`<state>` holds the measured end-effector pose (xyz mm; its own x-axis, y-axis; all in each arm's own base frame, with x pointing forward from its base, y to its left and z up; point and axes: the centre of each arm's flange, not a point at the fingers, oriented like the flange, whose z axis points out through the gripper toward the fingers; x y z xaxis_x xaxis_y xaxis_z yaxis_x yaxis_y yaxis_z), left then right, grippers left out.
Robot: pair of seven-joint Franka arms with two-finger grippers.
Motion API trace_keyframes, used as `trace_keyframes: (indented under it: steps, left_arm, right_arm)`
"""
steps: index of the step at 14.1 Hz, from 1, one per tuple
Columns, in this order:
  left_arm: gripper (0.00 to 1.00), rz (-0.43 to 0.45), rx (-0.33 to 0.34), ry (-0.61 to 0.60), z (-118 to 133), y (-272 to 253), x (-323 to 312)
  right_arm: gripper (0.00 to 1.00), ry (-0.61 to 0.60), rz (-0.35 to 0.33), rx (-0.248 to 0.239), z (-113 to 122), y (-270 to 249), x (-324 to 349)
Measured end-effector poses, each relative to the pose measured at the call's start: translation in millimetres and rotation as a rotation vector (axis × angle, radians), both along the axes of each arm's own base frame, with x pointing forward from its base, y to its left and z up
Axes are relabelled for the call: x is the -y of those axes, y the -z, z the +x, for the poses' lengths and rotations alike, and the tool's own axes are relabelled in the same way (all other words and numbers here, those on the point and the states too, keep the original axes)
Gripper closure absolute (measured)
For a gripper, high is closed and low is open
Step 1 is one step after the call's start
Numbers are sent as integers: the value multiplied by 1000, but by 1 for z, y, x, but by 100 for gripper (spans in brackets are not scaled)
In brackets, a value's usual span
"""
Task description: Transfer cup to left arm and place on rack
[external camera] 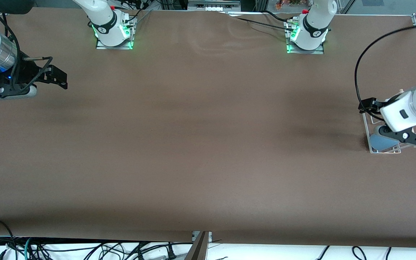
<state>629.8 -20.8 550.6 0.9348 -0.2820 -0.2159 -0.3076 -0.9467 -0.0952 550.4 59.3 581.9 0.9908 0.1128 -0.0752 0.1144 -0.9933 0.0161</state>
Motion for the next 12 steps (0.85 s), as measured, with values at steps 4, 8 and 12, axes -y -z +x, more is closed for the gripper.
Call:
trace_keyframes:
  steps: [4, 8, 12]
  left_arm:
    - [0, -79, 154, -166, -24, -42, 7]
    - [0, -86, 257, -272, -49, -19, 18]
    - [0, -82, 256, -285, -59, -14, 16]
  right_arm:
    - [1, 0, 0, 0, 0, 0, 0]
    - [1, 0, 0, 0, 0, 0, 0]
    - [0, 0, 0, 1, 0, 0, 0]
